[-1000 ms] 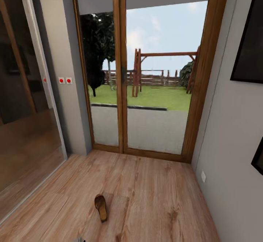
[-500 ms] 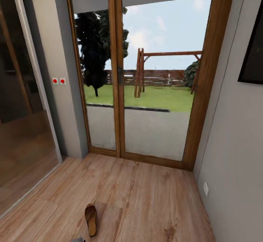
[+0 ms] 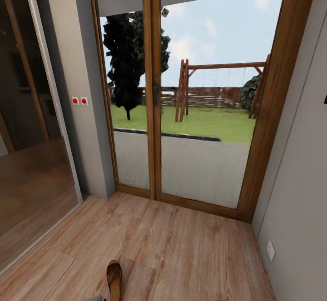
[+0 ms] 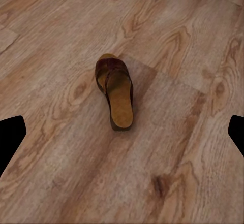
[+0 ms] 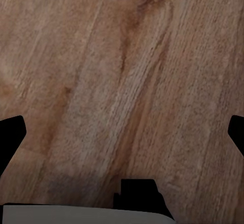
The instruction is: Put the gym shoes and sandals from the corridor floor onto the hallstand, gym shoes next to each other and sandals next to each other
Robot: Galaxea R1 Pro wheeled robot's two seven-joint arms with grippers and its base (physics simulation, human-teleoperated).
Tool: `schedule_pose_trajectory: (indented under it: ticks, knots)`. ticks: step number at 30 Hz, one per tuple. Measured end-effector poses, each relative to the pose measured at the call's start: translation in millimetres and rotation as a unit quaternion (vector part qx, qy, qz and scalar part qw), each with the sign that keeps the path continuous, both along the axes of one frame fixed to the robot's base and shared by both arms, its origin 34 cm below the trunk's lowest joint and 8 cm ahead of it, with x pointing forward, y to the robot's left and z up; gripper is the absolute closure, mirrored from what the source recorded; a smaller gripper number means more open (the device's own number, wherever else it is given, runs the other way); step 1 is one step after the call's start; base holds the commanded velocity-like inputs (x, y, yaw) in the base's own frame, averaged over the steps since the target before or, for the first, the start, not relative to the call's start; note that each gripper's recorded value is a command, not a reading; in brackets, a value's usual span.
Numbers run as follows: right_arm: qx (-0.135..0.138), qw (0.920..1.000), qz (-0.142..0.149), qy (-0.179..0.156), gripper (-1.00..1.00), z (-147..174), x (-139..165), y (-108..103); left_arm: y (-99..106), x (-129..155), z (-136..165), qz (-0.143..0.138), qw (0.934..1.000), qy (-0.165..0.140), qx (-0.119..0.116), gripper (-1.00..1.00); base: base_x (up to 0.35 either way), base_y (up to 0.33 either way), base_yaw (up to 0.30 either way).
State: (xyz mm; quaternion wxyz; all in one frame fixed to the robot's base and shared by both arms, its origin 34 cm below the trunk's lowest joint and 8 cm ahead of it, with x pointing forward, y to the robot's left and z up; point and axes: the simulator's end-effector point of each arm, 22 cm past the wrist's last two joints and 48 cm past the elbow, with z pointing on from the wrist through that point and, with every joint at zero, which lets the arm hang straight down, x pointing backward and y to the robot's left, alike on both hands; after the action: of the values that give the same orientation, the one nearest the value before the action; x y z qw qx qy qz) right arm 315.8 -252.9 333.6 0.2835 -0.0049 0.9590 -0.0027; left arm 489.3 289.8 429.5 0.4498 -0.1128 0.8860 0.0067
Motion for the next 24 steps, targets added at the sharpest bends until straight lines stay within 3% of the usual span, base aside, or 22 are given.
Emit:
schedule_pose_trajectory:
  ticks: [8, 14, 17, 24]
  knots:
    - [0.000, 1.0000, 0.000, 0.000, -1.00, 0, 0, 0, 0, 0, 0, 0.000, 1.0000, 0.000, 0.000, -1.00, 0.002, -0.001, 0.001]
    - [0.003, 0.9996, 0.004, -0.026, -1.00, 10, 21, 4, 6, 32, 29, -0.010, 0.9987, -0.046, 0.018, -1.00, 0.000, 0.000, 0.000]
    - [0.003, 0.9996, 0.004, -0.027, -1.00, 9, 18, 4, 5, 27, 29, 0.002, 0.9987, -0.051, 0.009, -1.00, 0.000, 0.000, 0.000]
    - [0.002, 0.9978, 0.000, -0.067, -1.00, 23, 41, 2, 6, 33, 40, 0.007, 0.9971, -0.075, 0.011, -1.00, 0.000, 0.000, 0.000]
